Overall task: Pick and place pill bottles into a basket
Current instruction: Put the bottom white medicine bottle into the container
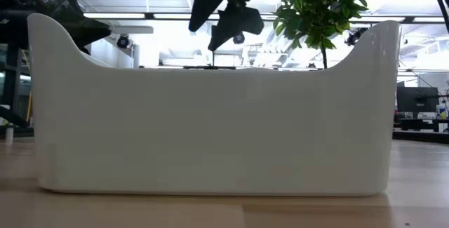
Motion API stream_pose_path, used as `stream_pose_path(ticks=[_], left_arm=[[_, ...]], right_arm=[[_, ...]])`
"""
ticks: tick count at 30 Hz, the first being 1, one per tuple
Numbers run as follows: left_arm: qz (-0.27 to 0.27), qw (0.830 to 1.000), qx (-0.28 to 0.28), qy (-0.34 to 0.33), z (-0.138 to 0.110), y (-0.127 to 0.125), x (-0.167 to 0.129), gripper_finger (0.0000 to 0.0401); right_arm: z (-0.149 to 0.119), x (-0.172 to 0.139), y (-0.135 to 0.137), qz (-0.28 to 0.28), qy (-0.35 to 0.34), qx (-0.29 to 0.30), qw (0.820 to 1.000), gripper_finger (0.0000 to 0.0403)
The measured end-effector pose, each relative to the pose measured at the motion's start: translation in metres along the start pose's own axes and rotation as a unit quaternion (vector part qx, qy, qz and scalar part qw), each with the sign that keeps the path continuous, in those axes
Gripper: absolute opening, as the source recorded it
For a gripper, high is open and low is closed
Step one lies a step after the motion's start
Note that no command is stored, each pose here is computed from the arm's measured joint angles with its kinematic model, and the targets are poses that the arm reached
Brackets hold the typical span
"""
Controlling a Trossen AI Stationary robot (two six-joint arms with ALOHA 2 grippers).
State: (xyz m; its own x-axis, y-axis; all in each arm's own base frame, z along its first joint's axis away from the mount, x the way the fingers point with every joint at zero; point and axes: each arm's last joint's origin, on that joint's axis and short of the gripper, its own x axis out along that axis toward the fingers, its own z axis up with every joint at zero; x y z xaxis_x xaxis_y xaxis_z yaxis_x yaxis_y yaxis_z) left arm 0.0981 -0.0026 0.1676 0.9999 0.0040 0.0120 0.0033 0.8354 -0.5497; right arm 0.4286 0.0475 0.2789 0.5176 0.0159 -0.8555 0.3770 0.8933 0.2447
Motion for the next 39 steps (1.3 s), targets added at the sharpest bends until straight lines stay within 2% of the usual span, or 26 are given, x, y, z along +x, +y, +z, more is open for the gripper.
stream_pose_path(ticks=[8, 26, 39], left_arm=[[0.0, 1.0, 0.0, 0.0, 0.0, 0.0, 0.0, 0.0067], [0.0, 1.0, 0.0, 0.0, 0.0, 0.0, 0.0, 0.0067], [0.0, 1.0, 0.0, 0.0, 0.0, 0.0, 0.0, 0.0067]], right_arm=[[0.007, 0.007, -0.01, 0.001, -0.002, 0.001, 1.0, 0.0244], [0.003, 0.076, -0.016, 0.031, 0.049, 0.001, 0.998, 0.0244], [0.013, 0.086, -0.036, 0.01, 0.037, 0.019, 0.999, 0.0244]])
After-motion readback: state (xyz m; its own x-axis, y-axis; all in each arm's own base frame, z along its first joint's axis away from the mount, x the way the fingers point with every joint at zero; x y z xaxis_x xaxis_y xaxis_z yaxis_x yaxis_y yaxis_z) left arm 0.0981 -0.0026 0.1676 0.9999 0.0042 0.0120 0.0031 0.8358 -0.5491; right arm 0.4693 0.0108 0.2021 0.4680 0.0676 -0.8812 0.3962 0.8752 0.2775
